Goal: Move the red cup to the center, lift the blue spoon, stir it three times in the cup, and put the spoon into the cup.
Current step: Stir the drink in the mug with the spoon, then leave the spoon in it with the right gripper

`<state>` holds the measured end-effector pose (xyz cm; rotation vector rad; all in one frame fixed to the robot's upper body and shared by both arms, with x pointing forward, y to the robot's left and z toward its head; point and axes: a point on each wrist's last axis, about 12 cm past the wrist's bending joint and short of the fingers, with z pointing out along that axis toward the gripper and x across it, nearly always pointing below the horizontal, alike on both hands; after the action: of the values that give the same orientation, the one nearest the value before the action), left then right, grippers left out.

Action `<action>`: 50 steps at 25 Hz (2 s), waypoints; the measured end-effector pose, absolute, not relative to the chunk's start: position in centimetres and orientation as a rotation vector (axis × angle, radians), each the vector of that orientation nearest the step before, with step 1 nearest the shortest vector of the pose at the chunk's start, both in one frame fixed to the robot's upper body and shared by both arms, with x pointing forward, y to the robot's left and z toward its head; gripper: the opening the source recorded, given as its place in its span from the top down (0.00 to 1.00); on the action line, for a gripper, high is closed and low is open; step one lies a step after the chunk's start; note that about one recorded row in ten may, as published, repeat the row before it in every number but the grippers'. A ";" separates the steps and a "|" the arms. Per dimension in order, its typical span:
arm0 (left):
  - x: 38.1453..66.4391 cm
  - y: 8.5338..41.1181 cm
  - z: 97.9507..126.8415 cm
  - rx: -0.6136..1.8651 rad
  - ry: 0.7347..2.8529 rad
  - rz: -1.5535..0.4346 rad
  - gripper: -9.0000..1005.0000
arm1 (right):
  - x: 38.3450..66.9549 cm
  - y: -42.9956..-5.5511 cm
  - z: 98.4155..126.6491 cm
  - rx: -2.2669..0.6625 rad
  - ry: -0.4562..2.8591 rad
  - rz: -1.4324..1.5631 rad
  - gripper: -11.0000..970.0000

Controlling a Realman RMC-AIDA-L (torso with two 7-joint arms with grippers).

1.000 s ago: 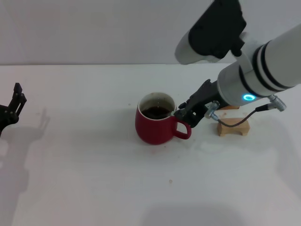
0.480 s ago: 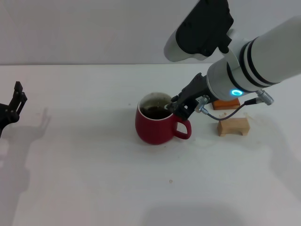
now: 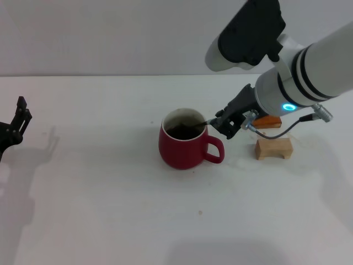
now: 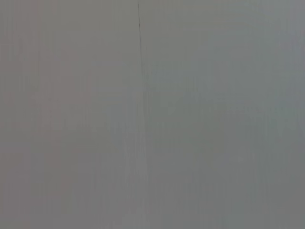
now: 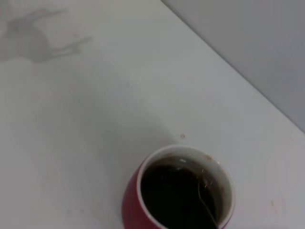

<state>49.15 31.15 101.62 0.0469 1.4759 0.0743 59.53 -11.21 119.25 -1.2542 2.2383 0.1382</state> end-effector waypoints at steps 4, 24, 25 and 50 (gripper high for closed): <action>49.1 31.2 101.6 0.048 1.477 0.076 0.15 | 58.9 -11.1 119.4 -1.263 2.230 0.159 0.86; 49.1 31.2 101.7 0.049 1.473 0.074 0.15 | 59.5 -9.9 119.6 -1.264 2.163 0.167 0.83; 49.1 31.2 101.6 0.050 1.474 0.075 0.15 | 59.6 -10.0 119.5 -1.258 2.165 0.157 0.83; 49.4 31.0 101.7 0.060 1.476 0.069 0.15 | 59.1 -8.8 119.4 -1.276 2.139 0.226 0.79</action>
<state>49.39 31.01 101.69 0.0598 1.4761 0.0691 59.15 -8.84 119.41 -1.2762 2.1387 0.2259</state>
